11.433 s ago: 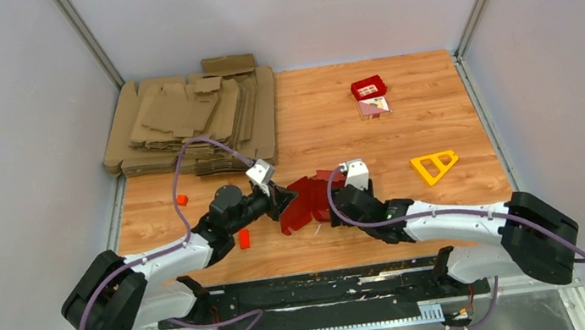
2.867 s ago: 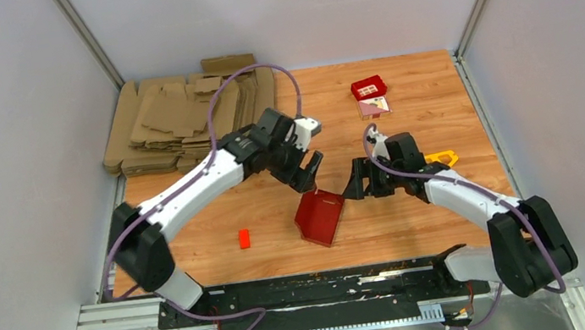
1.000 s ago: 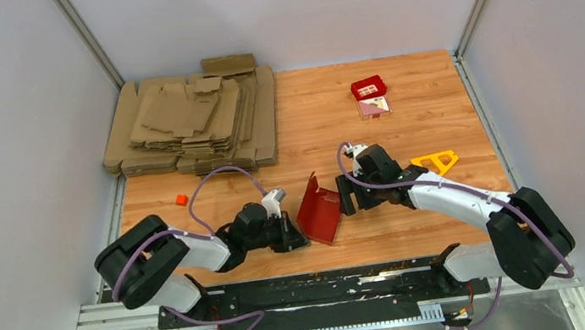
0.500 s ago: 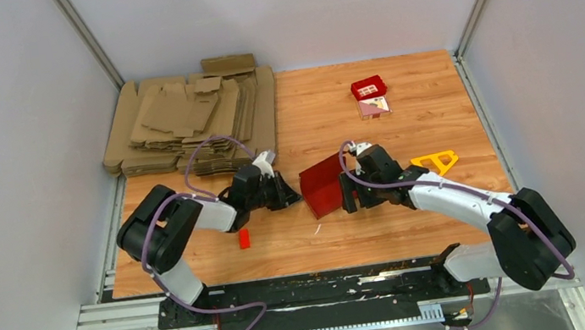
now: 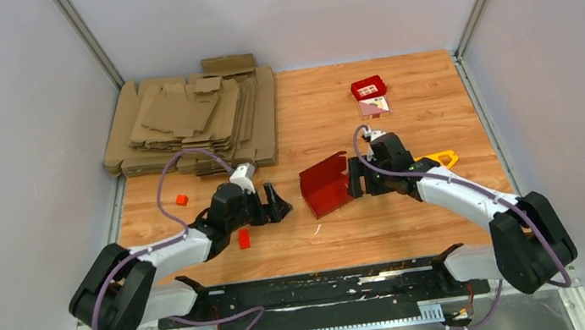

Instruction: Fold the paper box

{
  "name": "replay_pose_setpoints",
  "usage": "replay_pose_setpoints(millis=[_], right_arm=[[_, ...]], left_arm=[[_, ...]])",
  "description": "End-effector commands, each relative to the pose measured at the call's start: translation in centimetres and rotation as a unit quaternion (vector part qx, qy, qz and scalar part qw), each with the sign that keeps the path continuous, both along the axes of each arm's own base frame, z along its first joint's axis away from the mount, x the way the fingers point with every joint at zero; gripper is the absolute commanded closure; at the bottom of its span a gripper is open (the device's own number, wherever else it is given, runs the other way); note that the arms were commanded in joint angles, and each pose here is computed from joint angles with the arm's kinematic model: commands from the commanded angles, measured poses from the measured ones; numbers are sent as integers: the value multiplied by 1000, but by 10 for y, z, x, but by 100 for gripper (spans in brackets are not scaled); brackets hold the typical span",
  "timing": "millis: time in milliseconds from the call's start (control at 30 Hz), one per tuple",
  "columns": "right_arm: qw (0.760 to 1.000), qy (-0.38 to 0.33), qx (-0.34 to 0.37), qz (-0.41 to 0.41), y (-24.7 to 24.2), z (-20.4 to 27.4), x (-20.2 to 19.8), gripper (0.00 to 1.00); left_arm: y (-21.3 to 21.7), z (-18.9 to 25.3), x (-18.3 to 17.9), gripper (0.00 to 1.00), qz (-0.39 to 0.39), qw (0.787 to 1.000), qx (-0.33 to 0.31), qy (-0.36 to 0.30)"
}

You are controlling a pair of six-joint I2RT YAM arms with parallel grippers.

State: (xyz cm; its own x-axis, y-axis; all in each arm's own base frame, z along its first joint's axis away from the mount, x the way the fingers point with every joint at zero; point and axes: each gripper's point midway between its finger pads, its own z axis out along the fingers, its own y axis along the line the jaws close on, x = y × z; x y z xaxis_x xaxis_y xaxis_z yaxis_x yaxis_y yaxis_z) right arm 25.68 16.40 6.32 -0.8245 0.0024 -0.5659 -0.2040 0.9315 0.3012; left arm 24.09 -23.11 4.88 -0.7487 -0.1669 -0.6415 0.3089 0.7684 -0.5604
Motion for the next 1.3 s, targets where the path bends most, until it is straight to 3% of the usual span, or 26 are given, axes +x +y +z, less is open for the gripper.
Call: replay_pose_setpoints(millis=[0, 67, 133, 233, 433, 567, 1133, 1267], right_arm=[[999, -26, 3, -18, 7, 18, 29, 23], [999, -28, 0, -23, 7, 17, 36, 24], [999, -21, 1, -29, 7, 12, 41, 23], [999, -8, 3, -31, 9, 2, 44, 23], [999, 13, -11, -35, 10, -21, 49, 24], [999, 34, 17, -8, 24, -28, 42, 26], [994, 42, 95, 36, 55, -8, -13, 28], [996, 27, 84, 17, 46, -6, -12, 28]], left_arm=[[21, 8, 4, 0, 106, 993, -53, 16], [13, 22, 3, 0, 97, 990, -105, 7], [3, 25, 1, 8, 72, 991, -110, 16], [-15, 22, -6, 16, 34, 995, -74, 51], [-32, 28, -12, 17, 31, 997, -53, 40], [-34, 27, -14, 20, 27, 998, -33, 45], [-38, 9, -4, 32, 5, 997, 49, 55], [-38, 5, 3, 41, 1, 996, 73, 50]])
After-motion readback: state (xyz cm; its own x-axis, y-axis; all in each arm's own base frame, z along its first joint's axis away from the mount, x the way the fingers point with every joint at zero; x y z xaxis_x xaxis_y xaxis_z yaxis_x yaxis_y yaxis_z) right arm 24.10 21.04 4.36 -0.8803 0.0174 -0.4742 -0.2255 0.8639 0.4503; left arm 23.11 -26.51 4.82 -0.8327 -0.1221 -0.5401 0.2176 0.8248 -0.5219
